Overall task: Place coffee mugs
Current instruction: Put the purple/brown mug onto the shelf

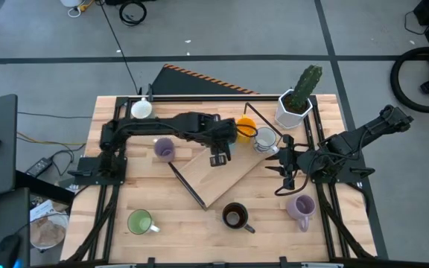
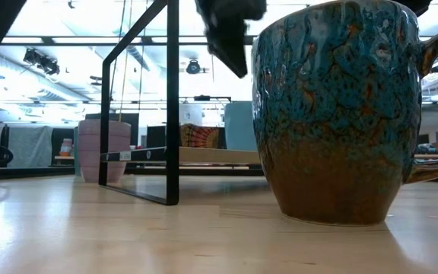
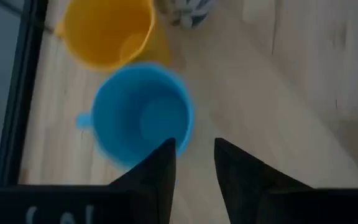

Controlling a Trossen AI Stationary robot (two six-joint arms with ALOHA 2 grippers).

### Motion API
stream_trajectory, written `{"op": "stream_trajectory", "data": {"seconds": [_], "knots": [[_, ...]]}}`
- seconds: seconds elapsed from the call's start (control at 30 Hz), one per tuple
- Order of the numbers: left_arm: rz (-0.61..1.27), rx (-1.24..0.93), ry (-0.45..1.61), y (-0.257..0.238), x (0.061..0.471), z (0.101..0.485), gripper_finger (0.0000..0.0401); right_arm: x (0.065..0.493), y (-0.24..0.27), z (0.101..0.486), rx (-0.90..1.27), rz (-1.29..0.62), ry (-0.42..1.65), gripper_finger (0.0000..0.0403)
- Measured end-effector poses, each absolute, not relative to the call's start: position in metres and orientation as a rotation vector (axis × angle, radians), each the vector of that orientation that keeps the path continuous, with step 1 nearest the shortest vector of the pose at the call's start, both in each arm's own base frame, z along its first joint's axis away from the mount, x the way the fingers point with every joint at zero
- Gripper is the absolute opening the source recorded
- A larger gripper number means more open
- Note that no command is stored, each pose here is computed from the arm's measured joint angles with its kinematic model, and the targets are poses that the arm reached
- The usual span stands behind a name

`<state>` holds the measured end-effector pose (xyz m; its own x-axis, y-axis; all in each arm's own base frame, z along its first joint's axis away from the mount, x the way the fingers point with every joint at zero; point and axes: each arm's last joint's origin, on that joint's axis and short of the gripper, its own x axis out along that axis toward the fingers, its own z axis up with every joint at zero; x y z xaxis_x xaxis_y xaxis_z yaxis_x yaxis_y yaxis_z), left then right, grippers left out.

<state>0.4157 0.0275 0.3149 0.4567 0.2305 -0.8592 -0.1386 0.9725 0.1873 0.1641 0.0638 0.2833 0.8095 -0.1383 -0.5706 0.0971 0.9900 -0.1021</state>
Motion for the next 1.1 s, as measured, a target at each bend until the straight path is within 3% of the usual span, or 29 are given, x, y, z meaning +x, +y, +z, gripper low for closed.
{"op": "stream_trajectory", "data": {"seconds": [0.17, 0.5, 0.67, 0.87, 1.1], "knots": [[0.268, 0.094, 1.122, 0.024, 0.378, 0.326, 0.0119, 0.162, 0.067, 0.283, -0.07, -0.108, 0.617, 0.0136], [0.388, -0.118, 1.211, 0.018, 0.294, 0.305, 0.0119, 0.163, 0.071, 0.276, -0.069, -0.094, 0.605, 0.0136], [0.466, -0.186, 1.163, 0.02, 0.263, 0.313, 0.0119, 0.165, 0.072, 0.278, -0.064, -0.089, 0.578, 0.0136], [0.569, -0.377, 1.257, 0.033, 0.23, 0.292, 0.0119, 0.166, 0.073, 0.28, -0.077, -0.079, 0.556, 0.0136], [0.552, -0.344, 1.339, 0.032, 0.198, 0.279, 0.0118, 0.166, 0.073, 0.28, -0.083, -0.076, 0.555, 0.0136]]}}
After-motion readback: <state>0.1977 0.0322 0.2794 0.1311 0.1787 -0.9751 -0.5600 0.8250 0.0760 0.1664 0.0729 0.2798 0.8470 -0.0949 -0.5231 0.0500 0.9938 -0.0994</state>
